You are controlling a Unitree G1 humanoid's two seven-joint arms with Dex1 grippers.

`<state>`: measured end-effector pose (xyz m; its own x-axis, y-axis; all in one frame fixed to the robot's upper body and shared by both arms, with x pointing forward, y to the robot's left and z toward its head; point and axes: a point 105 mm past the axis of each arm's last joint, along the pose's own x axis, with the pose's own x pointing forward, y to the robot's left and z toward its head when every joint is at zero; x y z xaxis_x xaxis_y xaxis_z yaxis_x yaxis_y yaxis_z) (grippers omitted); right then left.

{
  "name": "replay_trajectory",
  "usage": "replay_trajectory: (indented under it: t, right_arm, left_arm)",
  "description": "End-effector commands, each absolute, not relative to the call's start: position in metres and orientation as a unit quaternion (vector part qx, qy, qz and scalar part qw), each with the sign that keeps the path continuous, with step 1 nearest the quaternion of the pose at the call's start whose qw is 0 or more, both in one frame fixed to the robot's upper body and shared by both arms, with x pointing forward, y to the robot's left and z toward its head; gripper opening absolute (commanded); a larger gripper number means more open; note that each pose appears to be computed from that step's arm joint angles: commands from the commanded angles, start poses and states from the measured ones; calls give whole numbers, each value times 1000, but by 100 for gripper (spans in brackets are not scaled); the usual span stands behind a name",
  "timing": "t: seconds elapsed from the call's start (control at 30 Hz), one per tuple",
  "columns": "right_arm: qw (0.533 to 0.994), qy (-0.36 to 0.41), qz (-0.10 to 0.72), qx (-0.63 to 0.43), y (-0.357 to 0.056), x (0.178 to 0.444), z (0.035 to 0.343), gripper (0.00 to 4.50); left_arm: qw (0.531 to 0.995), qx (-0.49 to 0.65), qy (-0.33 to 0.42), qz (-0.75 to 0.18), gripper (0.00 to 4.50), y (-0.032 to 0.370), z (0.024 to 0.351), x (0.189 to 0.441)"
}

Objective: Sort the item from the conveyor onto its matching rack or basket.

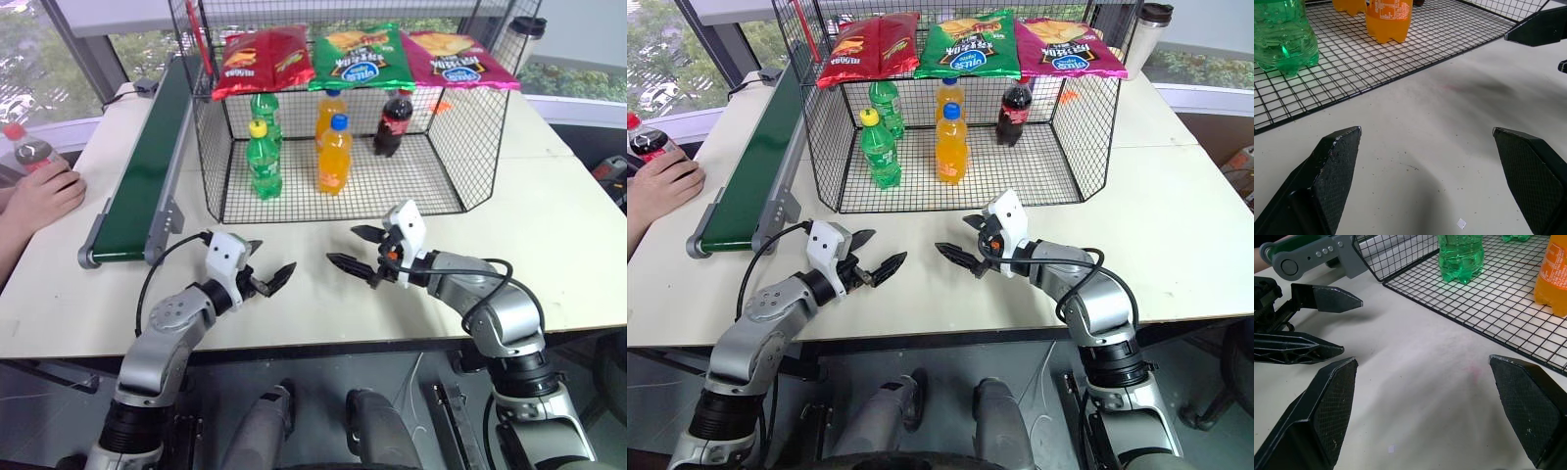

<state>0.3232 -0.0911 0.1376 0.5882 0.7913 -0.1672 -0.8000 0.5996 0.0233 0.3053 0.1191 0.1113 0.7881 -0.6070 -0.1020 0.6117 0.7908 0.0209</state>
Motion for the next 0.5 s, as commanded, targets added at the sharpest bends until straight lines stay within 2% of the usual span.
replay_trajectory:
  t: [0.03, 0.5]
  right_arm:
    - [887, 52, 457, -35, -87, 322, 153, 441]
    - [889, 47, 454, -36, -89, 324, 156, 441]
  left_arm:
    - [942, 32, 12, -334, 450, 115, 127, 303]
    - [945, 37, 11, -325, 450, 118, 124, 310]
